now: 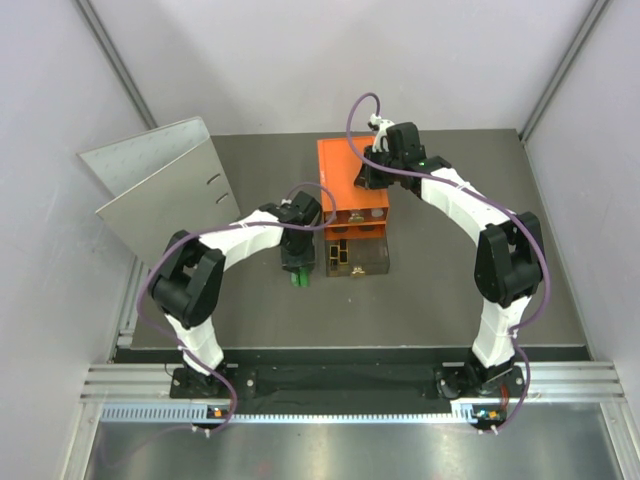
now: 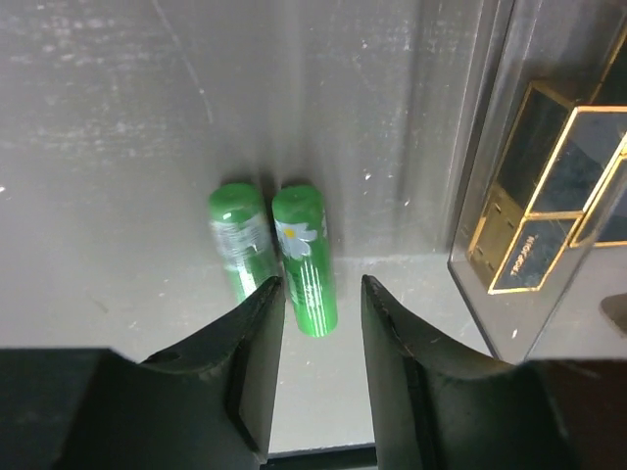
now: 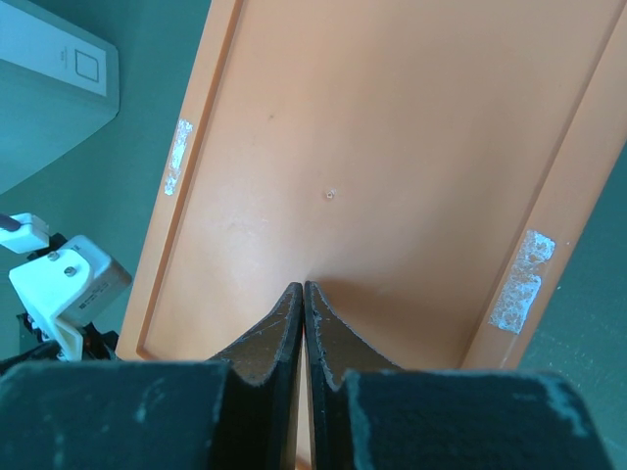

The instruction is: Organize the makeup

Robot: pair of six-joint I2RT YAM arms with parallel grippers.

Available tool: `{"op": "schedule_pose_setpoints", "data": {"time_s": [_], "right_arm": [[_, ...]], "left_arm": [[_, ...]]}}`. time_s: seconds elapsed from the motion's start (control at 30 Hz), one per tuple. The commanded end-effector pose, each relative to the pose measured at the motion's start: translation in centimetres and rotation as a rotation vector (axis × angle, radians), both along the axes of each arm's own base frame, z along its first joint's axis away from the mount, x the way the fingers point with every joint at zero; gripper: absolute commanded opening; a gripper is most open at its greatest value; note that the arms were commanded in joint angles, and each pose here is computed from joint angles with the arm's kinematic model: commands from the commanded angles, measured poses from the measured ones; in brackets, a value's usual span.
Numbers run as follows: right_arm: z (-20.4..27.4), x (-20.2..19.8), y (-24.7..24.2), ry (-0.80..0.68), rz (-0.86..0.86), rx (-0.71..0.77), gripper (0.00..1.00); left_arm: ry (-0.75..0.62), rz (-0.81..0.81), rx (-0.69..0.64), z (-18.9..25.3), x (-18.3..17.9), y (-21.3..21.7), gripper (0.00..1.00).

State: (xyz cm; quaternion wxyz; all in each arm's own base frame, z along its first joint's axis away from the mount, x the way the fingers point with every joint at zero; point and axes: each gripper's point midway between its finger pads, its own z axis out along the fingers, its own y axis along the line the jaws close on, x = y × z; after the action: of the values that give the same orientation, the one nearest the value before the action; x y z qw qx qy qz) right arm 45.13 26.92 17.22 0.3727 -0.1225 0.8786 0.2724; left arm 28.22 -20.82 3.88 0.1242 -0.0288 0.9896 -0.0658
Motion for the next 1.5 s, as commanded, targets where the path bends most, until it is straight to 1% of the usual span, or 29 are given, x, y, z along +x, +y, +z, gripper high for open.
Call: {"op": "schedule_pose_setpoints", "data": {"time_s": [0.0, 0.17, 0.23, 0.27, 0.3, 0.33, 0.37, 0.53, 0.73, 0.77, 0.93, 1.03, 1.1, 1.27, 1.47], "right_arm": [[-4.3, -2.2, -1.9, 0.143, -0.004, -0.097, 0.03], [-4.2, -2.1, -1.9, 0.14, -0.005, -0.099, 0.03], [-4.2, -2.1, -1.9, 0.137, -0.004, -0.1, 0.03], [-4.2, -2.1, -1.9, 0.137, -0.004, -0.1, 0.03], [-4.2, -2.2, -1.9, 0.137, -0.001, -0.101, 0.03], [-4.1, -2.1, -1.9, 0.136, -0.004, -0.099, 0.03], [-4.1, -2.1, -1.9, 0.137, -0.005, -0.098, 0.03], [-4.3, -2.2, -1.9, 0.141, -0.003, -0.1, 0.03], [-4.4, -2.1, -1.8, 0.143, 0.0, -0.099, 0.03], [-4.4, -2.1, -1.8, 0.141, 0.0, -0.098, 0.03], [-4.5, -2.1, -1.9, 0.147, -0.003, -0.099, 0.03], [-4.6, -2.1, -1.9, 0.148, -0.003, -0.097, 0.03], [-4.6, -2.2, -1.8, 0.148, -0.001, -0.097, 0.03], [-4.7, -2.2, -1.8, 0.151, 0.0, -0.097, 0.03], [-4.6, -2.2, -1.9, 0.147, 0.0, -0.1, 0.03]], "left_arm": [[0.014, 0.001, -0.011, -1.3, 0.0, -0.6, 0.42], [0.046, -0.007, 0.01, -2.6, -0.2, -0.7, 0.41], [0.051, -0.011, 0.018, -2.8, -0.3, -0.8, 0.4], [0.057, -0.014, 0.018, -3.1, -0.4, -1.0, 0.35], [0.057, -0.014, 0.018, -3.1, -0.4, -1.0, 0.25], [0.058, -0.018, 0.014, -3.1, -0.5, -1.2, 0.07], [0.05, -0.021, 0.01, -2.9, -0.3, -1.4, 0.0], [0.002, -0.027, -0.024, -0.7, 0.3, -2.2, 0.0], [-0.089, -0.016, -0.079, 4.5, 2.0, -3.2, 0.0], [-0.119, -0.022, -0.102, 6.0, 2.5, -3.7, 0.0], [-0.15, -0.04, -0.138, 9.6, 3.0, -4.3, 0.0], [-0.174, -0.052, -0.192, 11.5, 3.2, -5.2, 0.0], [-0.19, -0.062, -0.217, 12.0, 3.4, -5.6, 0.0], [-0.179, -0.083, -0.314, 12.1, 3.8, -7.9, 0.0], [-0.128, -0.108, -0.324, 9.9, 3.9, -9.8, 0.0]]}}
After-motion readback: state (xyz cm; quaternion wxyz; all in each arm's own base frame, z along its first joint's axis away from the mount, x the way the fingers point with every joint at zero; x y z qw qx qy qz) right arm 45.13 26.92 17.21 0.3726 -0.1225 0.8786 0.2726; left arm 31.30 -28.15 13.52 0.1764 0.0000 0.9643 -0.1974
